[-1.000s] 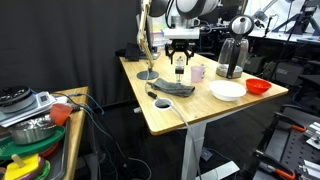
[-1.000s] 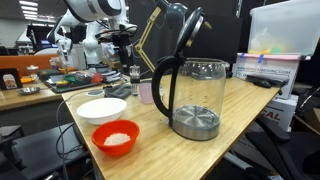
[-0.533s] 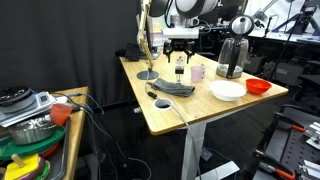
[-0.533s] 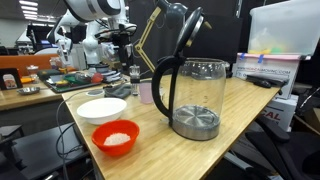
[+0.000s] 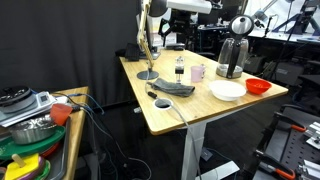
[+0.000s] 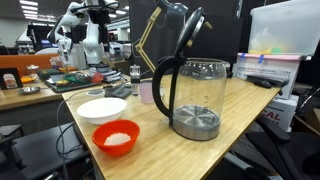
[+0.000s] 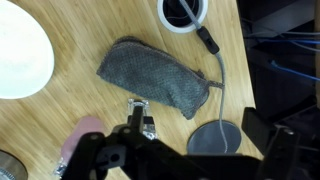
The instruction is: Move the glass object backwards
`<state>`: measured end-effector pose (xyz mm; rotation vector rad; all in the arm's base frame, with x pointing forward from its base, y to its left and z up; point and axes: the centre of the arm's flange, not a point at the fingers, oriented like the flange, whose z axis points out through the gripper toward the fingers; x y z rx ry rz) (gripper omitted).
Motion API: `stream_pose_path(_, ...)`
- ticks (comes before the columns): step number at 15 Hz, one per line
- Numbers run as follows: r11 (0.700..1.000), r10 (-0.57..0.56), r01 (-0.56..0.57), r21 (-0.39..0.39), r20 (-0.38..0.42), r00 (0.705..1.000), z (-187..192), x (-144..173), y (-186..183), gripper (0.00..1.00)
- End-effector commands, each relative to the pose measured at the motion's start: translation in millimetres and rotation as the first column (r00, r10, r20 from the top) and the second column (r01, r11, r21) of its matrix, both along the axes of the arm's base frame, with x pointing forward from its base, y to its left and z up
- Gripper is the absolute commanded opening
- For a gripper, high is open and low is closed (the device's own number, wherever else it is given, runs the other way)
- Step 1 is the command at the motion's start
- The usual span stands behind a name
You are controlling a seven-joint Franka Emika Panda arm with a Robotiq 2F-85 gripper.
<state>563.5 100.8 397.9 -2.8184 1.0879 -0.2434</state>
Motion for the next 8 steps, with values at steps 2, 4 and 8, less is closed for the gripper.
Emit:
stream_pose_path(2,1.000,0.003,-0.003,-0.004,-0.008,1.000,-4.4,-4.7,-5.1,1.00)
stream_pose_path(4,1.000,0.006,-0.006,-0.005,-0.014,1.000,-9.2,-3.9,-5.8,1.00)
stream_pose_path(8,1.000,0.006,-0.006,-0.005,-0.014,1.000,-9.2,-3.8,-5.5,1.00)
